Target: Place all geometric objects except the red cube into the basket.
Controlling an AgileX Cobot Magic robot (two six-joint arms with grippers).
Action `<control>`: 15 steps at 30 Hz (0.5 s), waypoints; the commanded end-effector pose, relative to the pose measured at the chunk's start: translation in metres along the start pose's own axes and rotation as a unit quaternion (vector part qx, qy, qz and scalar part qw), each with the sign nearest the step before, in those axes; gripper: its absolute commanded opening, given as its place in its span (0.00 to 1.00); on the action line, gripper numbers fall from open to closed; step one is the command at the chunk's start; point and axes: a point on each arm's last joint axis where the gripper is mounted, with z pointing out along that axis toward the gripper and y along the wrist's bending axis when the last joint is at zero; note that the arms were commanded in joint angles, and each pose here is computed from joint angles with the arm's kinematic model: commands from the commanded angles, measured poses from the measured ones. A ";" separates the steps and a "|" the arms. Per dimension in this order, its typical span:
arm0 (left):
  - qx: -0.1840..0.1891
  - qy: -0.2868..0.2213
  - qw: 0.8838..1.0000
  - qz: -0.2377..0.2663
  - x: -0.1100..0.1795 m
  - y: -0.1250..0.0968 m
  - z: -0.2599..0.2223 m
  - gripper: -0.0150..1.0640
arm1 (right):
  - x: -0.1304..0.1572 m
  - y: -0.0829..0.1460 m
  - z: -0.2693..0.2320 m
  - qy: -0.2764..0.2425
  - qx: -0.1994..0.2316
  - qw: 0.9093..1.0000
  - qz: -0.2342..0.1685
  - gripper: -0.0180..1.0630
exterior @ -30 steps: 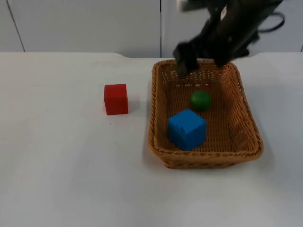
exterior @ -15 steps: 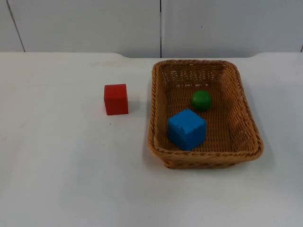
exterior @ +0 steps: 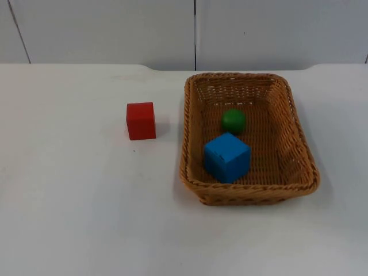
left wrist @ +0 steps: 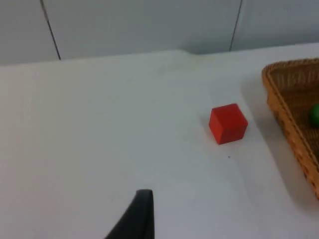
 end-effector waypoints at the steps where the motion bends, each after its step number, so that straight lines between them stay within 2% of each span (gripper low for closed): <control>1: 0.002 -0.008 1.000 0.001 0.004 -0.002 -0.009 0.99 | 0.014 0.001 -0.019 -0.024 -0.004 1.000 -0.002 0.77; 3: 0.003 -0.012 1.000 0.004 0.007 -0.003 -0.017 0.99 | 0.018 0.000 -0.023 -0.027 -0.004 1.000 -0.002 0.77; 6: 0.002 -0.023 1.000 0.015 0.017 -0.006 -0.037 0.99 | 0.039 0.000 -0.047 -0.042 -0.003 0.999 -0.009 0.77; 8: 0.002 -0.055 0.998 0.021 0.024 -0.008 -0.054 0.99 | 0.058 -0.001 -0.066 -0.052 -0.003 0.999 -0.013 0.77; 10: 0.002 -0.058 0.998 0.022 0.026 -0.008 -0.055 0.99 | 0.060 -0.001 -0.070 -0.056 -0.003 0.998 -0.013 0.77; 15: 0.005 -0.086 0.996 0.026 0.048 -0.011 -0.071 0.99 | 0.094 -0.002 -0.098 -0.085 -0.003 0.996 -0.013 0.77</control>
